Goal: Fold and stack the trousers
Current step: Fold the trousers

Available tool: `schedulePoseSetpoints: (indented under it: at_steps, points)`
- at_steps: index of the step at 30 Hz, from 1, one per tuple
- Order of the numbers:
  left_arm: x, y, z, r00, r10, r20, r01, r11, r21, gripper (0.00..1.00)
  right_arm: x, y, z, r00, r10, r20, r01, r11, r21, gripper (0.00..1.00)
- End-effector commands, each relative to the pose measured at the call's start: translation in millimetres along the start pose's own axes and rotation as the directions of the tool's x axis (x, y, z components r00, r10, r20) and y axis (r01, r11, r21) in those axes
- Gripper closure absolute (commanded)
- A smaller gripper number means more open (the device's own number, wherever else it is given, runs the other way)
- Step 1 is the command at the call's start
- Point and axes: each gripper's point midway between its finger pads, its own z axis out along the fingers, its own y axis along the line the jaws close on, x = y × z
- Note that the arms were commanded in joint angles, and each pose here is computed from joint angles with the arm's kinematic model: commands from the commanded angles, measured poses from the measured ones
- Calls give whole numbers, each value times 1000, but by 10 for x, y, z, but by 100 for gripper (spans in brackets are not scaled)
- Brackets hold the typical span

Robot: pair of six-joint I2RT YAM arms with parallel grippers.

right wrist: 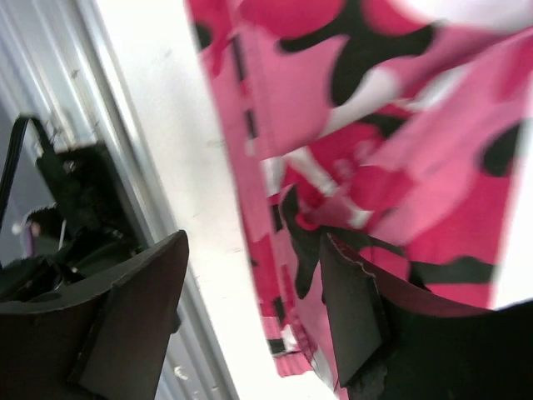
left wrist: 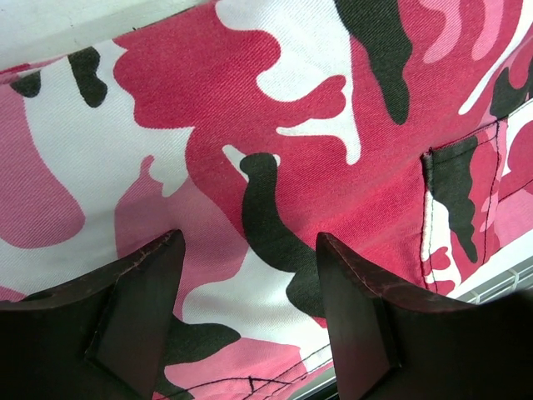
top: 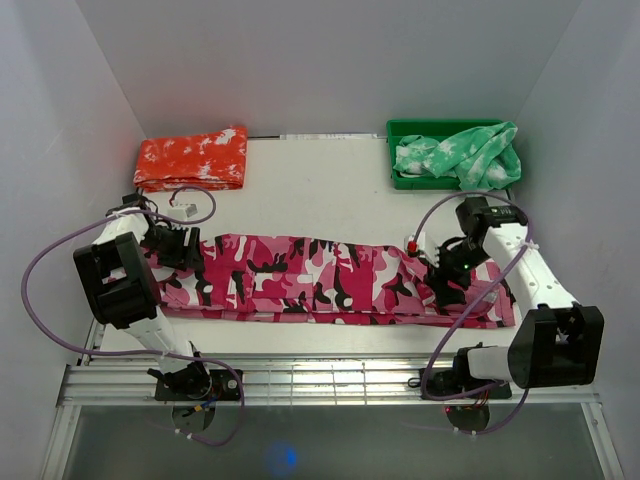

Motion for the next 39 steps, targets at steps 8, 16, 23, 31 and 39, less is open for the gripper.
schedulePoseSetpoints:
  at_steps: [8,16,23,31,39]
  points:
    - [-222,-42,-99,997,43,69,-43,999,-3,25,-510,-898,-211,966,217,140,-239,958,159,26]
    - [-168,-43,-32,998,33,59,-33,999,5,25,48,-1451,127,915,402,-37,-374,878,299,33]
    - [-112,-34,22,998,36,52,-36,999,4,25,591,-1556,115,839,514,-180,-411,814,410,27]
    - [-59,-27,85,998,36,45,-37,999,8,25,616,-780,155,830,513,-219,-516,855,45,38]
    - [-12,-26,95,998,46,38,-46,999,2,25,621,-681,-361,879,473,-54,-468,880,81,85]
